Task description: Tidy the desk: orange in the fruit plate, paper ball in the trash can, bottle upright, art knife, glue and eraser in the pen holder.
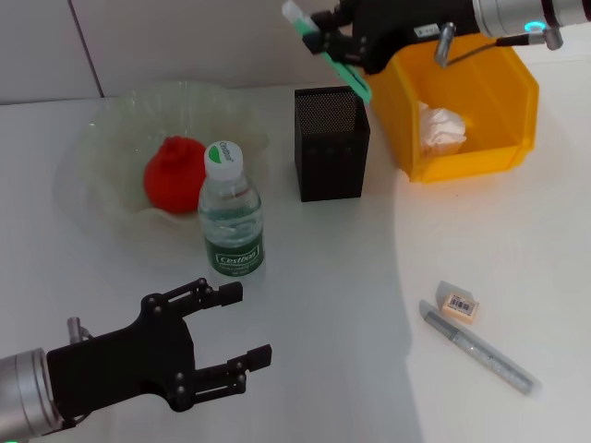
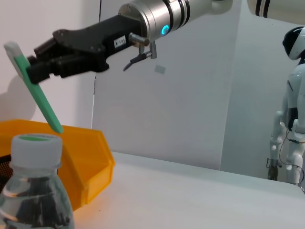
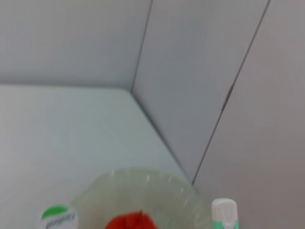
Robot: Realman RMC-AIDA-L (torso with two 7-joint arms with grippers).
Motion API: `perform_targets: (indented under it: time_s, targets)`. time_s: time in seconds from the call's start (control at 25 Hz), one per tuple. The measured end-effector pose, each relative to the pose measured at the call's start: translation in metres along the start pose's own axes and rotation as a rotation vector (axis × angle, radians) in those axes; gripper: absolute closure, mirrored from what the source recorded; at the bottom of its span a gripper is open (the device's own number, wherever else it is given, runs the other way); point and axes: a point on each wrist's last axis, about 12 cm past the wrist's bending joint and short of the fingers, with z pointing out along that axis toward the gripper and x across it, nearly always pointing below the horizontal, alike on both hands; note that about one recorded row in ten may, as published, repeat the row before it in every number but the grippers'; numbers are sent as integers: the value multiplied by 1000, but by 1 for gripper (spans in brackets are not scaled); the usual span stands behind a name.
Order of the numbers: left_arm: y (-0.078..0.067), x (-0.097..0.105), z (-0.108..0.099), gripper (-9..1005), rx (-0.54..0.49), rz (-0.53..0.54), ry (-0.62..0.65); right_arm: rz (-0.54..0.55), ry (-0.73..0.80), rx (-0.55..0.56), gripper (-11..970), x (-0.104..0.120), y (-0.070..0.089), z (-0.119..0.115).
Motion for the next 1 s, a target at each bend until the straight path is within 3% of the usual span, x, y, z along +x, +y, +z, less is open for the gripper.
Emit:
perform_targets:
  time_s: [0.32,1.0]
  targets:
    - [0,0,0,209,1,3,0,79,-159,53,734,10,0,1]
    - [0,1,-2,209,-6,-4,1,151,-273,114,718,50,12,17]
